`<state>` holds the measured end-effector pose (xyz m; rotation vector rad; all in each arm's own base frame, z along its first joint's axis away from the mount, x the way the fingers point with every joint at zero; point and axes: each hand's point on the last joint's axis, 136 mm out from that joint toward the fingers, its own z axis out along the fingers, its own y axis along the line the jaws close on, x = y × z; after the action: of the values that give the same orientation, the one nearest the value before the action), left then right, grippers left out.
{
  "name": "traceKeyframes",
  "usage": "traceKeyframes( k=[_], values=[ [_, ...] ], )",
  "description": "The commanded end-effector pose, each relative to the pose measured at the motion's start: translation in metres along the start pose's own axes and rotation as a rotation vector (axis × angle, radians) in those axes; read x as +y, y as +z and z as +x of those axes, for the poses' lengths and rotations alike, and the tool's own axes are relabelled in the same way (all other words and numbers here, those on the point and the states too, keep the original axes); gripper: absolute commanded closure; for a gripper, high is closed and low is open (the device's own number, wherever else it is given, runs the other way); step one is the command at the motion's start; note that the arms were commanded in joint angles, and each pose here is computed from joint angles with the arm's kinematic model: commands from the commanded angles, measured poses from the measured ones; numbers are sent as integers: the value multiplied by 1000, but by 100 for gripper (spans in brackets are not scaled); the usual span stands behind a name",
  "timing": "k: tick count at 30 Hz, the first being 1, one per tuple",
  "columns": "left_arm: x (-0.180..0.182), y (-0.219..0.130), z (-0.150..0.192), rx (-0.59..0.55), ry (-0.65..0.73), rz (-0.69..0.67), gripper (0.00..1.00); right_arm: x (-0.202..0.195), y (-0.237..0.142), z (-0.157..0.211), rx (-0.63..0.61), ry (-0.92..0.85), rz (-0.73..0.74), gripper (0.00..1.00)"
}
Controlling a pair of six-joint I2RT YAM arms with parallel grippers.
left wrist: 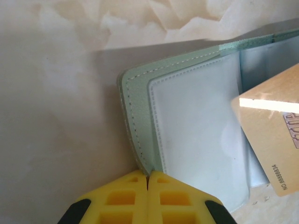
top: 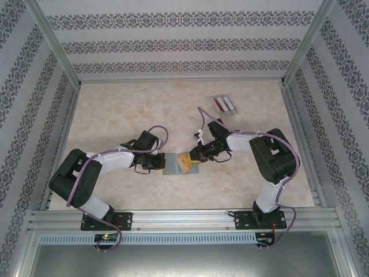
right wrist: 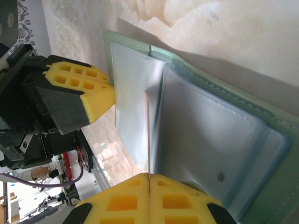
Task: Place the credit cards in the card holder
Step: Insert the credit card into the card slot.
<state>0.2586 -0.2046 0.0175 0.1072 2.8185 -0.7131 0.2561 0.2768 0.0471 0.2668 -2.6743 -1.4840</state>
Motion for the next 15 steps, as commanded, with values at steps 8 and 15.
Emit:
traceKeyframes(
  k=[8,15],
  values=[
    [12,10,14,46,-25,-20,98,-6,20,-11,-51,32,40,99],
    [15,13,18,58,-34,-24,98,-14,18,-21,-168,68,89,97]
  ],
)
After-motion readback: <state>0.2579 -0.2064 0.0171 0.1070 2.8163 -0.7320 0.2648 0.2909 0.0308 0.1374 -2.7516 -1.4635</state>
